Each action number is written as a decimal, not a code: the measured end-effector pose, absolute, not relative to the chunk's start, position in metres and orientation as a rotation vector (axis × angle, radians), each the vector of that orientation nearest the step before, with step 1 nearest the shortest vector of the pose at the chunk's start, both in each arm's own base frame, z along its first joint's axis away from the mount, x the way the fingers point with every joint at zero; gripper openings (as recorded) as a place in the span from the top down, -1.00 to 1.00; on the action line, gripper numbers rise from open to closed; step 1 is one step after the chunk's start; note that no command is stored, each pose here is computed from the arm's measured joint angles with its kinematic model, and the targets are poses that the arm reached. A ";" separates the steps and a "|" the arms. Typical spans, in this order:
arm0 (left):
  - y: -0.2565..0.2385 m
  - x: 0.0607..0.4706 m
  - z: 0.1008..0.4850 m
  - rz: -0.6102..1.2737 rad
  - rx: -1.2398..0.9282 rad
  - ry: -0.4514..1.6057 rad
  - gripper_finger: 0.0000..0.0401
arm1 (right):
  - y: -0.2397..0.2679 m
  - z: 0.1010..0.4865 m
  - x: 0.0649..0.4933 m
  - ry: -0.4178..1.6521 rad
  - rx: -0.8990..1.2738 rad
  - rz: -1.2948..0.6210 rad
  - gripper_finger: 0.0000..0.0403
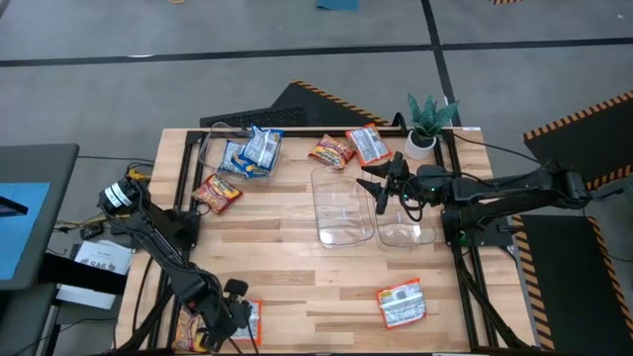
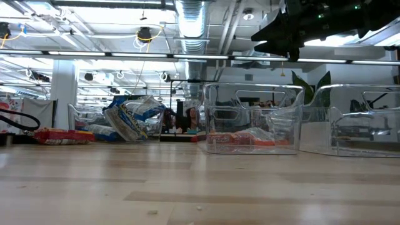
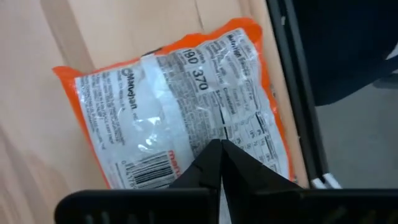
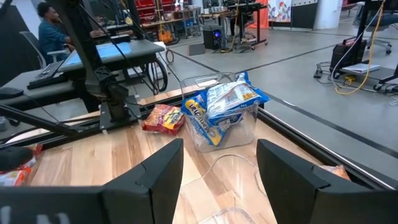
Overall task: Sort Maruchan noodles
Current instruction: Put the bottom left orange noodle pack into the bottom center transparent bin, then put the top orange noodle pack into the bottom center transparent bin
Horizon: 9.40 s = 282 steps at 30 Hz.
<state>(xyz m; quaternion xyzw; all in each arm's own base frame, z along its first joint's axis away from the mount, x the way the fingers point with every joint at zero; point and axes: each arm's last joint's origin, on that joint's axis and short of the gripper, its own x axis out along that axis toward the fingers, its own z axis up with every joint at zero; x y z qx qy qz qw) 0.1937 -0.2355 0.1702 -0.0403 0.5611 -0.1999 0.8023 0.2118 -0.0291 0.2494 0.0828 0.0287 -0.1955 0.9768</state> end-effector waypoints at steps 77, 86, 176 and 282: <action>-0.124 0.191 0.141 0.190 0.412 1.042 -0.41 | -0.029 0.246 0.211 0.088 0.196 -0.399 -0.12; -0.124 0.194 0.145 0.250 0.439 0.999 0.90 | -0.029 0.246 0.211 0.088 0.196 -0.399 -0.12; -0.047 0.202 0.140 0.291 -0.510 1.016 -0.10 | -0.029 0.244 0.211 0.106 0.202 -0.402 -0.12; 0.009 0.143 0.241 0.124 0.060 -0.249 0.01 | -0.061 0.262 0.253 0.161 0.360 -0.791 -0.12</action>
